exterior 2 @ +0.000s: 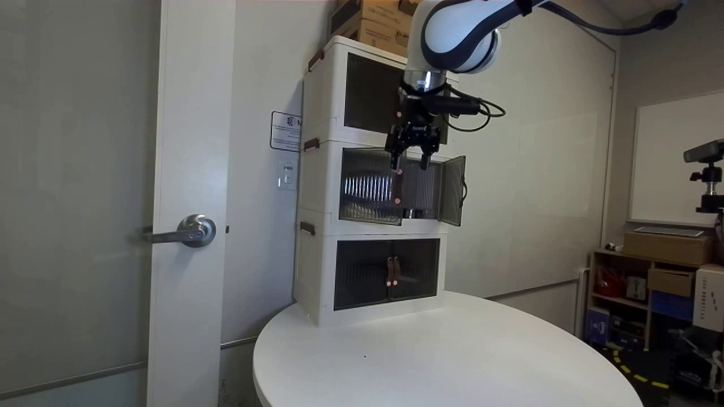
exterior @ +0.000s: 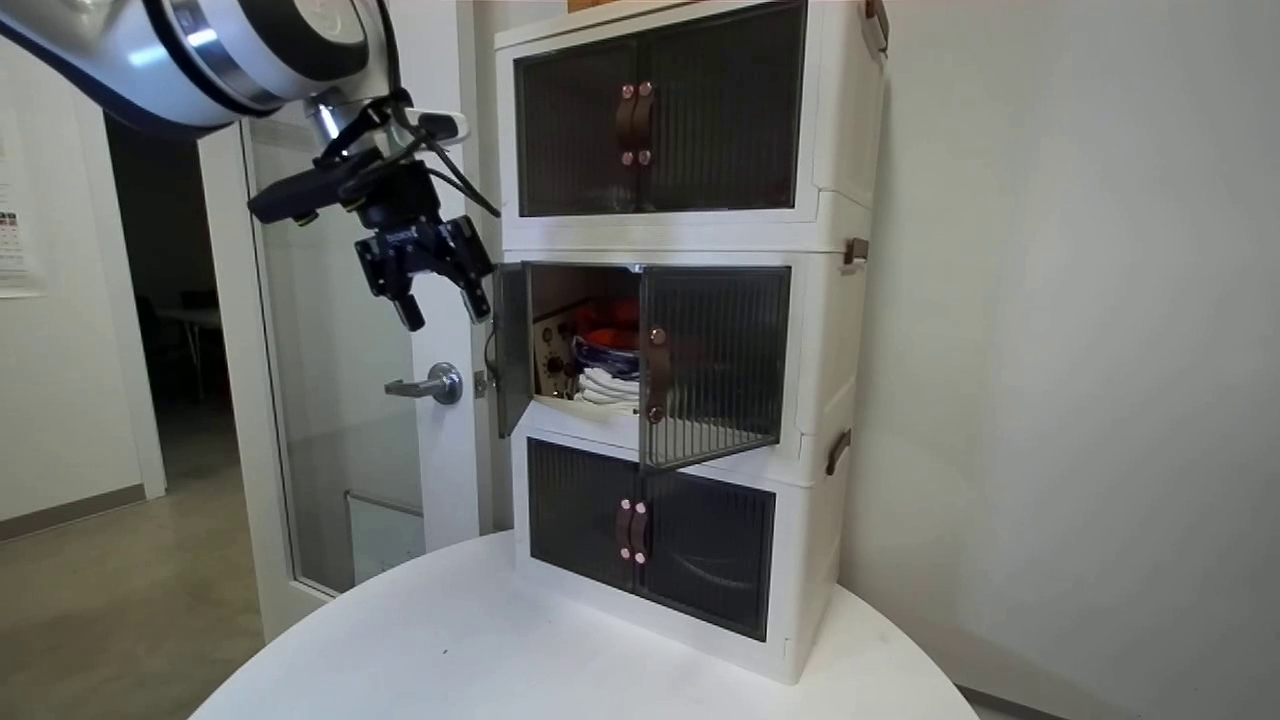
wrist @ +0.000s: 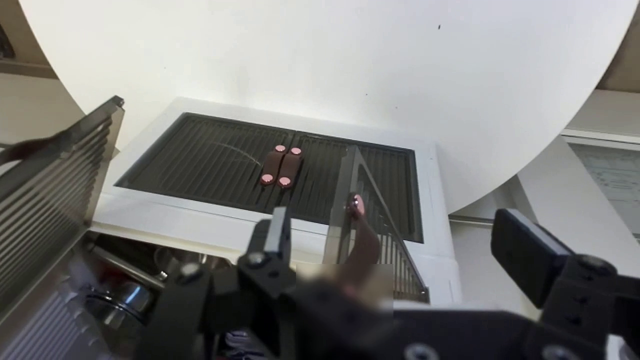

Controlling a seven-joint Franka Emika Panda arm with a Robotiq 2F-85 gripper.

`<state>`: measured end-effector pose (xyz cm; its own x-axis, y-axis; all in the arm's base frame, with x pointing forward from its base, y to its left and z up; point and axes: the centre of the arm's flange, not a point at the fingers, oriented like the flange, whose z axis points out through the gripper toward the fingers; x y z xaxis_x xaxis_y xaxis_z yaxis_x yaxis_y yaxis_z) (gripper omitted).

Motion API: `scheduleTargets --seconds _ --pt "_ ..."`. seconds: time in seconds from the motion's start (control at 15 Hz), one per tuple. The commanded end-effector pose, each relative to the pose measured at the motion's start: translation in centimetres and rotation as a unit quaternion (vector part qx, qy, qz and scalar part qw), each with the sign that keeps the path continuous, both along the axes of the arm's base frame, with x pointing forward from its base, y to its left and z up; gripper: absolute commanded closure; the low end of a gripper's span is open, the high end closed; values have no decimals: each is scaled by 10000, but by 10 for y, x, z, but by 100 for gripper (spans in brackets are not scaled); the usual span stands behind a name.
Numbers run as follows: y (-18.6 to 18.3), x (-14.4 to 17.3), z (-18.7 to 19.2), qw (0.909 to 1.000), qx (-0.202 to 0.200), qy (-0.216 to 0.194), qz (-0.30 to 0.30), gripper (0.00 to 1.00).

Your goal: Open the doors of the middle shelf

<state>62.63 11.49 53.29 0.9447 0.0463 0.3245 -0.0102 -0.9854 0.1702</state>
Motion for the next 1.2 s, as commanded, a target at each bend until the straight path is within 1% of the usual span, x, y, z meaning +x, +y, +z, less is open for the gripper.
scheduleTargets --seconds 0.0,0.13,0.27,0.4,0.53,0.67,0.73,0.8,0.87,1.0,1.07,1.13 --pt "-10 -16 19 9984 108 -228 497 0" --pt "-25 -21 42 9953 293 -444 815 0" --pt "-44 -33 70 9882 586 -628 1266 0" --pt "-64 -52 94 9794 857 -649 1707 0" --pt "-84 -66 113 9706 1120 -533 2064 0" --pt "-103 -78 123 9654 1274 -354 2247 0" --pt "-120 -85 123 9680 1238 -194 2172 0" --pt "-130 -89 123 9694 1200 -70 2138 0" --pt "-152 -98 124 9739 1127 101 1965 0" --pt "-174 -109 116 9814 1020 286 1604 0" --pt "-183 -114 113 9831 956 382 1512 0" --pt "-174 -98 118 9805 1046 209 1651 0"
